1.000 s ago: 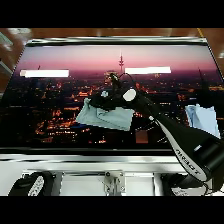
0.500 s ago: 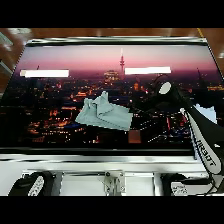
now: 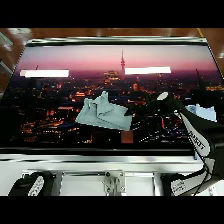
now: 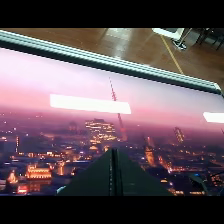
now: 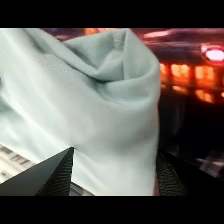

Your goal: Fold the shirts.

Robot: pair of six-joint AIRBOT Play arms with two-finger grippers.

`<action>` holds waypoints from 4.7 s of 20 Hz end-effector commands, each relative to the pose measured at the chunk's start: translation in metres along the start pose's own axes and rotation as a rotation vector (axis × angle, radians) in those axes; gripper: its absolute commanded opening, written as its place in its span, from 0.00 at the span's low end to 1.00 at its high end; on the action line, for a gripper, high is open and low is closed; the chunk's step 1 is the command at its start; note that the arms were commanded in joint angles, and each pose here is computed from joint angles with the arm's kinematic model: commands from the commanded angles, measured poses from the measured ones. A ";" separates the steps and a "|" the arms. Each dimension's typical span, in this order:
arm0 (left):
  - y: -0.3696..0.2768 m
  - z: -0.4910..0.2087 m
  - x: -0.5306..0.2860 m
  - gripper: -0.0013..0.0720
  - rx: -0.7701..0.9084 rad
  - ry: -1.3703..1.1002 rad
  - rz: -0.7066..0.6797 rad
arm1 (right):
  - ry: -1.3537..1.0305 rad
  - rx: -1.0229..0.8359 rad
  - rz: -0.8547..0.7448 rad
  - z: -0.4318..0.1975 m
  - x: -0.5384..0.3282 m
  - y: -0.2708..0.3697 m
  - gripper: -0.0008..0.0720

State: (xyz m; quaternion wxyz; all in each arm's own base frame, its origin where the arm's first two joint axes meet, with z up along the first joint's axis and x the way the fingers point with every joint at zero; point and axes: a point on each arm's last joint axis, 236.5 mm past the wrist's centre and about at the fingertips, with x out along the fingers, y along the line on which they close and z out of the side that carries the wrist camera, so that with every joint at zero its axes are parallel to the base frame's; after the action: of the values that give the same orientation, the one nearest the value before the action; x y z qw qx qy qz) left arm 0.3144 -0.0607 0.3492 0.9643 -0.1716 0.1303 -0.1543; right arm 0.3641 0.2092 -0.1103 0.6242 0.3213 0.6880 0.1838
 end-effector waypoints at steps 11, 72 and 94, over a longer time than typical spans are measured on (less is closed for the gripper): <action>0.013 -0.008 0.017 0.06 -0.030 0.041 0.012 | -0.122 -0.279 0.193 0.025 -0.137 0.102 0.09; 0.017 -0.060 0.030 0.06 -0.041 0.229 -0.027 | 0.028 0.773 -0.721 -0.149 -0.389 -0.293 0.09; 0.024 -0.111 0.099 0.06 -0.065 0.431 -0.090 | -0.827 0.046 -0.292 0.059 -0.492 -0.071 0.79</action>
State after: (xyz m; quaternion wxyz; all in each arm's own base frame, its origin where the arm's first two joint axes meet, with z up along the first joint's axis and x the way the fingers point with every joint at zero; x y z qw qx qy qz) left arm 0.3573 -0.0860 0.2468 0.9200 -0.1634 0.2895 -0.2074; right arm 0.3201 -0.2432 0.1097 0.7472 0.2699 0.5741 -0.1981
